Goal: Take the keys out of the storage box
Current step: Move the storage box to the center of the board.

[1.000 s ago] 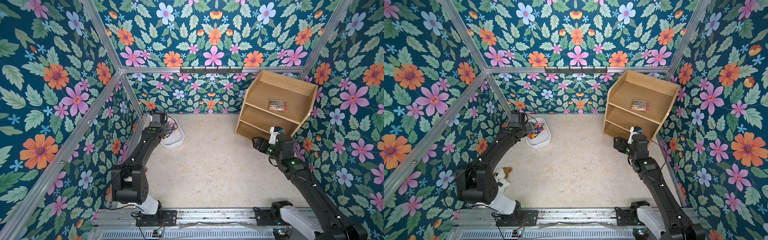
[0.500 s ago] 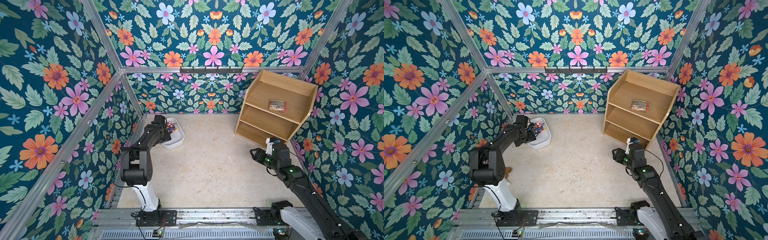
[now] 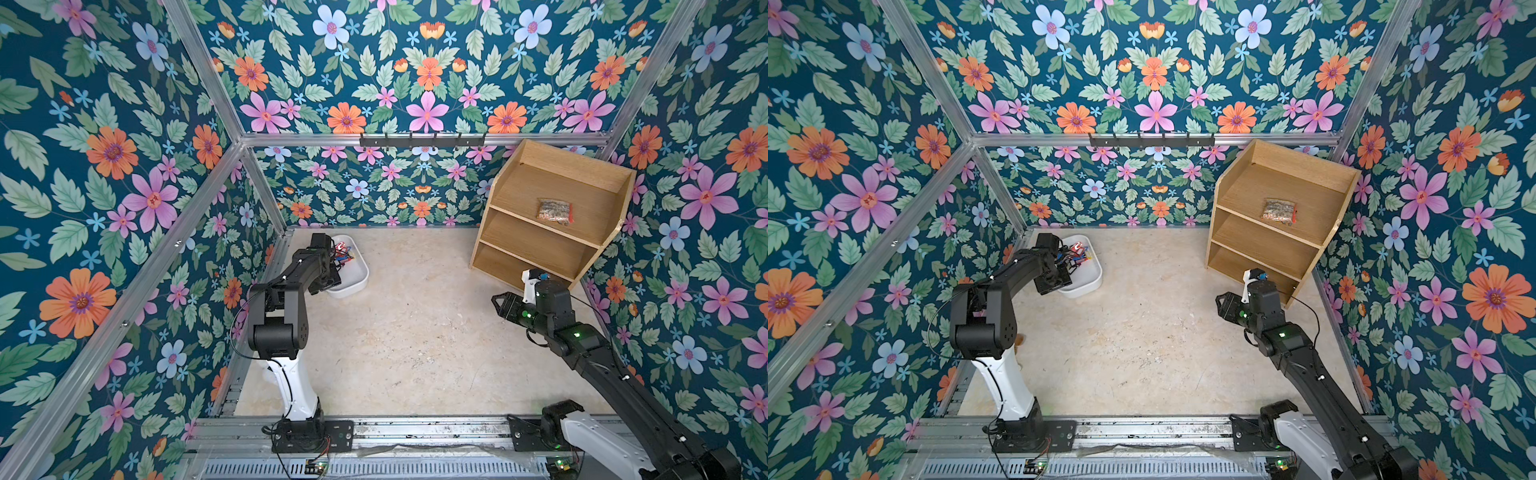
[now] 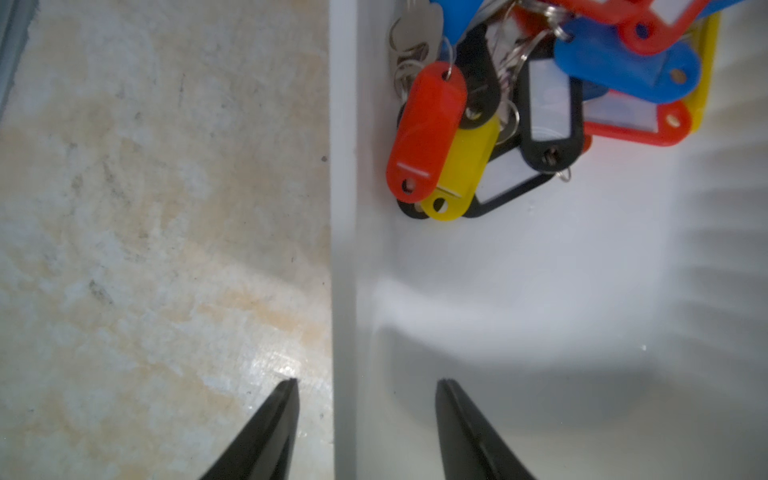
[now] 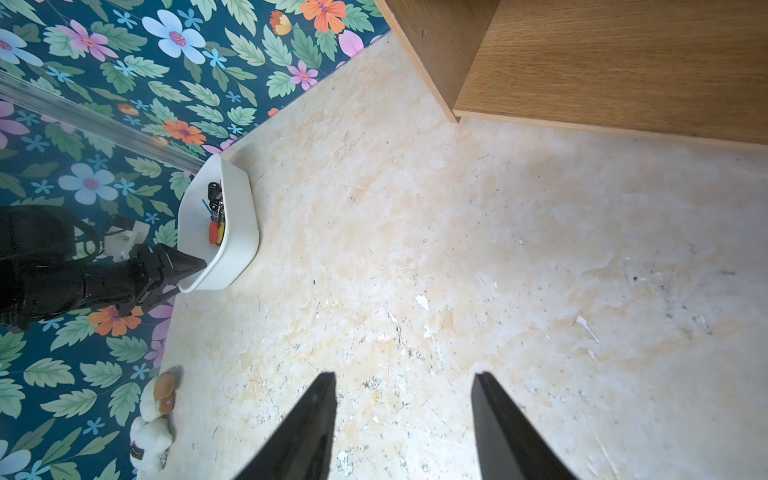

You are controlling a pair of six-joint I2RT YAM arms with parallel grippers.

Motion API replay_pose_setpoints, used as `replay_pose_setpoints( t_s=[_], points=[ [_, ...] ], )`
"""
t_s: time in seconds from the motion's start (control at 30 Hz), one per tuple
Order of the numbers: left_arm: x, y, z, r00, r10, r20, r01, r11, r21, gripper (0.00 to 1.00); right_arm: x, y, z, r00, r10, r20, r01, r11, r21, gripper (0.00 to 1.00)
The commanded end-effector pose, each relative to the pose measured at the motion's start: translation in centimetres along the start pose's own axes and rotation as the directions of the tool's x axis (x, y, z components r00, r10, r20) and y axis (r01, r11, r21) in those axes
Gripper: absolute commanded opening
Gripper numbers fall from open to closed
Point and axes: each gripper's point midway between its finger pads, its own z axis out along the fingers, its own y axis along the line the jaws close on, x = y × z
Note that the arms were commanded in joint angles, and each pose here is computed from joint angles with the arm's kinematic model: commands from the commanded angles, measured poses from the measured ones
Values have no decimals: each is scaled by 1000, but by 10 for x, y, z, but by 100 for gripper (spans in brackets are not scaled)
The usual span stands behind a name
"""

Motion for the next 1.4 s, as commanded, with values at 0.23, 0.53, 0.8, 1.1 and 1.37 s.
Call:
replay_pose_setpoints(
  t_s=[0.23, 0.53, 0.8, 1.1, 1.37],
  points=[
    [8, -2, 2, 999, 14, -37, -13, 1000, 23, 38, 1, 1, -6, 1000, 14, 9, -14, 1000, -6, 55],
    [18, -2, -3, 998, 36, -55, -34, 999, 42, 16, 2, 3, -11, 1000, 13, 15, -13, 1000, -23, 54],
    [34, -10, -15, 995, 56, -80, -47, 993, 108, 0, 3, 3, -14, 1000, 22, 22, -21, 999, -34, 54],
    [90, -48, -60, 980, 176, -88, -159, 973, 170, 0, 7, 7, -20, 999, 32, 8, -31, 999, -45, 55],
    [189, -85, -81, 966, 219, -138, -178, 949, 260, 0, 28, 6, -19, 998, 40, -46, -42, 998, -40, 62]
  ],
)
